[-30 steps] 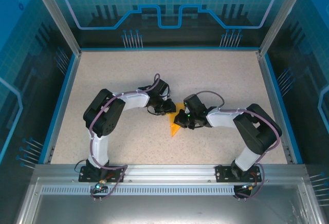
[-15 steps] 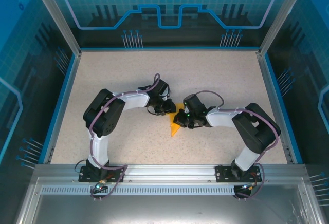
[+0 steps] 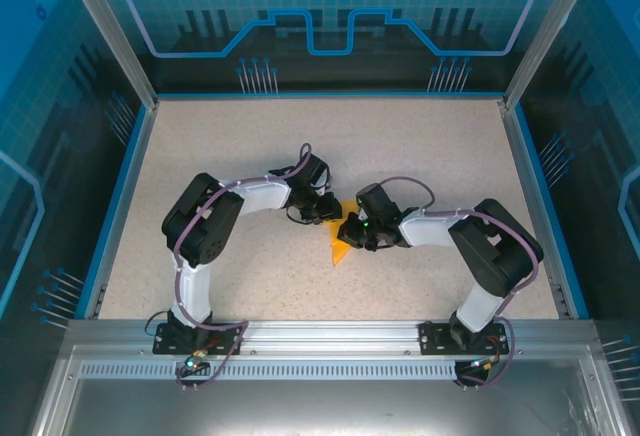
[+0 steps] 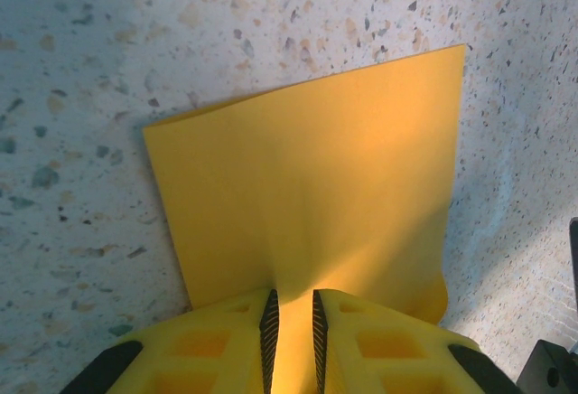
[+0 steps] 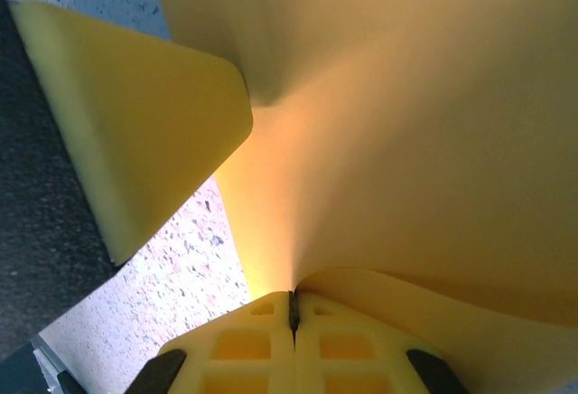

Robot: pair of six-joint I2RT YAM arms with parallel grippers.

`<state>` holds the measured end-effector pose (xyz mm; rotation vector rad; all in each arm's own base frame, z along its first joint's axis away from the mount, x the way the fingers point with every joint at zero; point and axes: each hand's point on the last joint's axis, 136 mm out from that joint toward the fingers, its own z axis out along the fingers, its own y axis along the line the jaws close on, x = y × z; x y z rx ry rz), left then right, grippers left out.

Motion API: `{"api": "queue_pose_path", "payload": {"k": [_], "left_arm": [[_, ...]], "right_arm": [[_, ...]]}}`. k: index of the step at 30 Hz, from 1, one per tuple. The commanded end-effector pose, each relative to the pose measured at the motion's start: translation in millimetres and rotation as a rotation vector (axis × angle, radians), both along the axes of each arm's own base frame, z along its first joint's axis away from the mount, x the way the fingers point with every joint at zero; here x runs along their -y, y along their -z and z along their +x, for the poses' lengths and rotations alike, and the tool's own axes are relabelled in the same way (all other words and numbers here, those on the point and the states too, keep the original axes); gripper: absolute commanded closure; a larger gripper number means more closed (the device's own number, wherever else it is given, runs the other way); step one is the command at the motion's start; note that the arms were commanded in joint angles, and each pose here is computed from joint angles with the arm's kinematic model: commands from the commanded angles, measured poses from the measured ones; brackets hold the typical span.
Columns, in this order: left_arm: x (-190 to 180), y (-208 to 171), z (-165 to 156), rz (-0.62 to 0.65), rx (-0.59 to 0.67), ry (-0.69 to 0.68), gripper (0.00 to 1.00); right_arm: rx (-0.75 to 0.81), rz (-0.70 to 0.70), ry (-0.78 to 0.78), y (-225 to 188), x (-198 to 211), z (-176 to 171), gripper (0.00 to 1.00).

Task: Fold a paper plane with a square sheet of paper (pick it up from the middle)
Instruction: Third fold the triangle at the center of the table.

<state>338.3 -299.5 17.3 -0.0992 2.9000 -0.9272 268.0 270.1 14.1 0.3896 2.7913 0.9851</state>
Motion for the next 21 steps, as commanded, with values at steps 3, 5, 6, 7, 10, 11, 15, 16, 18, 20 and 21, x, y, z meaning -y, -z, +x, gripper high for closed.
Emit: {"api": "queue_pose_path", "payload": {"k": [3, 5, 6, 7, 10, 11, 15, 16, 18, 20, 21], "left_arm": [[-13.8, 22.1, -10.7, 0.069, -0.045, 0.008, 0.79], [-14.1, 22.5, -11.1, 0.069, -0.046, 0.007, 0.79], [-13.6, 22.2, -10.9, 0.069, -0.045, 0.008, 0.79], [-14.0, 22.3, -11.0, 0.069, -0.046, 0.008, 0.79], [-13.9, 22.3, -11.0, 0.069, -0.046, 0.008, 0.79], [-14.1, 22.4, -11.4, 0.070, -0.048, 0.008, 0.79], [-14.2, 22.7, -11.8, 0.070, -0.050, 0.008, 0.79], [-14.4, 22.9, -11.9, 0.071, -0.049, 0.008, 0.79], [-14.5, 22.7, -11.8, 0.071, -0.049, 0.007, 0.79], [-14.7, 22.9, -11.7, 0.071, -0.049, 0.007, 0.79], [-15.0, 22.8, -11.6, 0.071, -0.049, 0.007, 0.79]], "right_arm": [[0.016, -0.005, -0.017, 2.0, -4.9, 3.3, 0.98], [0.020, -0.001, -0.018, 1.6, -5.8, 4.2, 0.98], [0.023, 0.002, -0.019, 1.0, -6.2, 4.7, 0.98], [0.025, 0.004, -0.020, 0.6, -6.5, 5.3, 0.98], [0.026, 0.002, -0.026, 0.0, -7.8, 6.6, 0.98], [0.024, 0.000, -0.026, 0.6, -7.4, 6.7, 0.98], [0.016, -0.007, -0.029, 3.7, -6.3, 5.9, 0.98], [0.015, -0.008, -0.028, 4.4, -5.8, 5.8, 0.98], [0.009, -0.011, -0.023, 6.1, -4.4, 5.6, 0.98], [0.007, -0.016, -0.018, 7.7, -2.4, 4.9, 0.98], [0.004, -0.020, -0.016, 7.9, -1.6, 4.5, 0.98]]}}
